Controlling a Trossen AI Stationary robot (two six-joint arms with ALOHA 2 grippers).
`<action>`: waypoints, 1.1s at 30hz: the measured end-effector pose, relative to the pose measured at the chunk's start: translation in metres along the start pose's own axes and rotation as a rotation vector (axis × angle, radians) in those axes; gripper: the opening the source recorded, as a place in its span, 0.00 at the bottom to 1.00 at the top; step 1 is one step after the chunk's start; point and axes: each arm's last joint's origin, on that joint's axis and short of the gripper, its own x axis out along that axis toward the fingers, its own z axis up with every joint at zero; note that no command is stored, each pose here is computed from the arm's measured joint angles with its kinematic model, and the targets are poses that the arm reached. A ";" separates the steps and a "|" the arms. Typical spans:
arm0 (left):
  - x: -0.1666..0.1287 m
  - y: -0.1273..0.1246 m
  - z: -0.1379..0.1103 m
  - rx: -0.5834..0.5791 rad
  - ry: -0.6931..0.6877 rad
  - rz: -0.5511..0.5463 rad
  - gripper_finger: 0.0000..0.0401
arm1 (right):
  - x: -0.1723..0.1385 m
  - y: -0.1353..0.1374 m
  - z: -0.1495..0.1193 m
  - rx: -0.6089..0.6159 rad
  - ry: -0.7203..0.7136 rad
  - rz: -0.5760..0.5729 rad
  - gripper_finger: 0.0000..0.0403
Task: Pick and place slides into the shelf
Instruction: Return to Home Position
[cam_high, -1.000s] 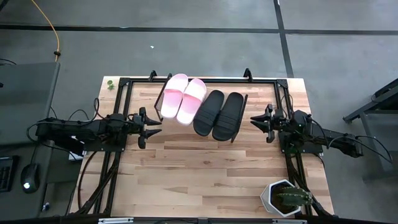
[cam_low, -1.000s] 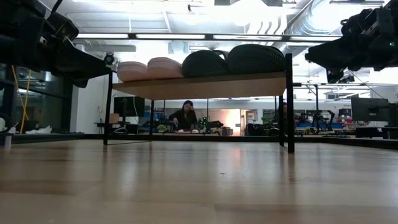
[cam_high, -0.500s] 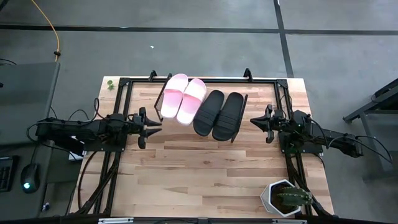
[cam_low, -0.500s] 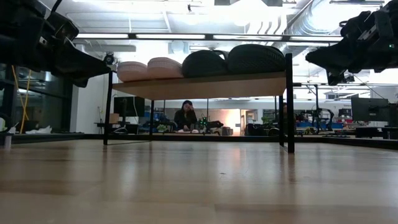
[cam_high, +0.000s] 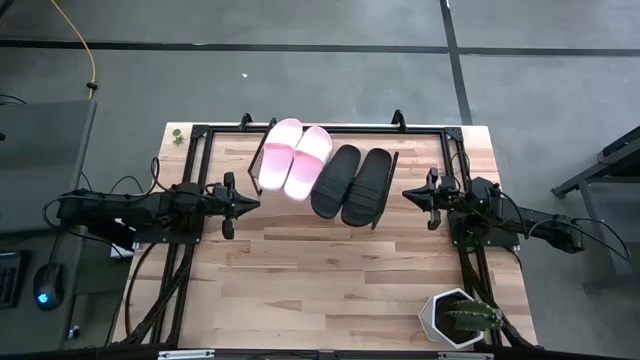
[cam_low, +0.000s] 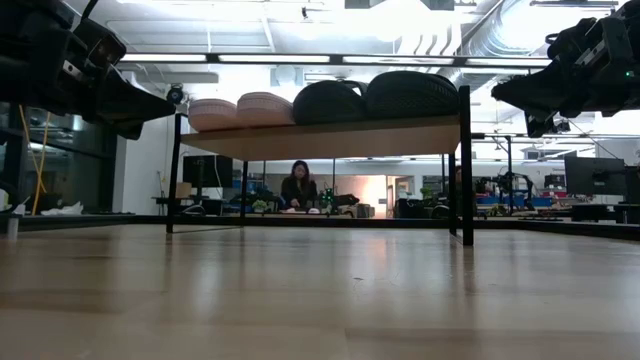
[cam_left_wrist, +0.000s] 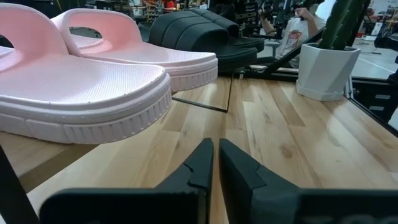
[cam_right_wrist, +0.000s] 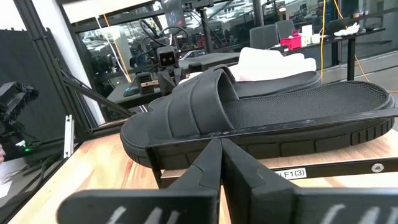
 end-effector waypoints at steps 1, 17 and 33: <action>0.000 0.000 0.000 0.000 0.000 0.000 0.04 | 0.000 0.000 0.000 0.000 0.000 0.000 0.00; 0.000 0.000 0.000 -0.027 -0.001 0.011 0.15 | 0.000 0.000 0.001 0.022 -0.008 0.001 0.00; 0.000 0.000 0.000 -0.030 -0.001 0.012 0.34 | 0.000 0.000 0.001 0.022 -0.007 0.008 0.00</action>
